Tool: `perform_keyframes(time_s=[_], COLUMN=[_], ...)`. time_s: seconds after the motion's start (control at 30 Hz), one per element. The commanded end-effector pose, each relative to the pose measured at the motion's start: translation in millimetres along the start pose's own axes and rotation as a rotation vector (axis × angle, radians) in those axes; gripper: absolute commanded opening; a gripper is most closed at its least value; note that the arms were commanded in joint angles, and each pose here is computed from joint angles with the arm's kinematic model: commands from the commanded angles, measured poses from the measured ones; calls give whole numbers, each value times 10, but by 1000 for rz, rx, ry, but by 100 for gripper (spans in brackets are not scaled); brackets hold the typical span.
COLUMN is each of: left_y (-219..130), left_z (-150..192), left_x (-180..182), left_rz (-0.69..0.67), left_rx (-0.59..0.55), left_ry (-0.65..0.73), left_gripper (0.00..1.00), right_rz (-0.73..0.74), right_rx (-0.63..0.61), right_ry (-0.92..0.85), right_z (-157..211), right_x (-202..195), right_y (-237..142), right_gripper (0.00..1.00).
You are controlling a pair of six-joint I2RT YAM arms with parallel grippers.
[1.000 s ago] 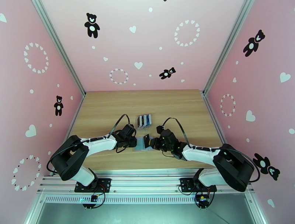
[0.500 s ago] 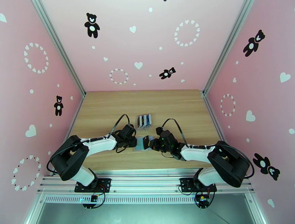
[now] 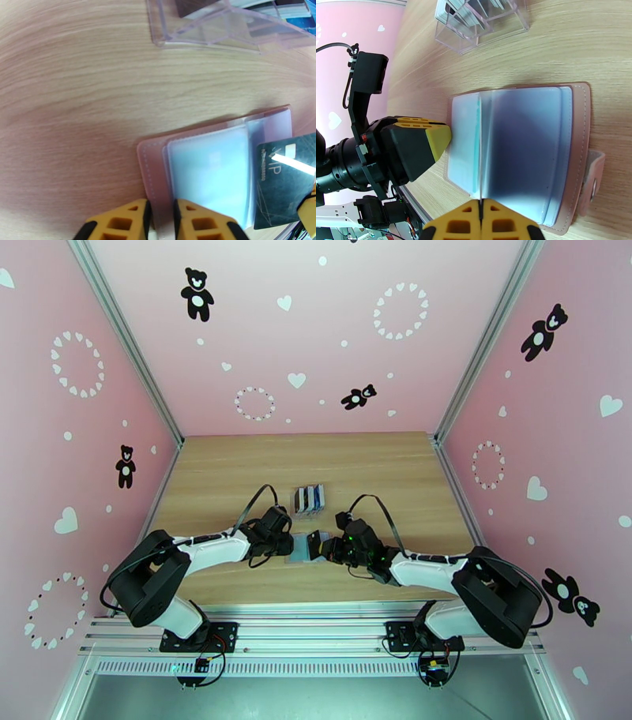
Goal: Put the credit cards into the card holder
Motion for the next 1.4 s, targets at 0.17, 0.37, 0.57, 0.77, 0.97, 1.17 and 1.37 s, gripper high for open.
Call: perform_keyframes(time_s=[0.17, 0.37, 0.57, 0.77, 0.97, 1.17, 1.37], left_y=[81, 83, 83, 81, 70, 68, 73], left_z=[209, 209, 210, 211, 203, 207, 212], left_x=[163, 162, 163, 161, 159, 161, 164], left_rz=[-59, -59, -59, -58, -58, -58, -59], left_rx=[69, 69, 69, 70, 67, 68, 69], left_ry=[-5, -5, -5, -6, -5, -5, -5], left_gripper=[26, 26, 26, 26, 26, 26, 26], right_rz=[-17, -20, -7, -11, -14, -11, -4], right_rx=[15, 8, -9, 0, 12, 22, 19], right_ry=[-13, -12, -20, -23, -17, -13, -15], right_z=[34, 26, 7, 26, 44, 62, 60], right_x=[25, 50, 62, 75, 58, 41, 24], right_y=[43, 17, -42, -26, 23, 65, 77], right_gripper=[0, 0, 0, 0, 0, 0, 0])
Point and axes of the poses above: each hand's point on the last joint's axis, 136 mm out from that joint toward the fingers, its own y axis out along the fingers, its own x axis along the line the jaws close on, z = x × y, the point moved 4 cm from there along -y, back along the fingers, and after that the axes turned 2 degrees about -y, right-handed, at the moved point
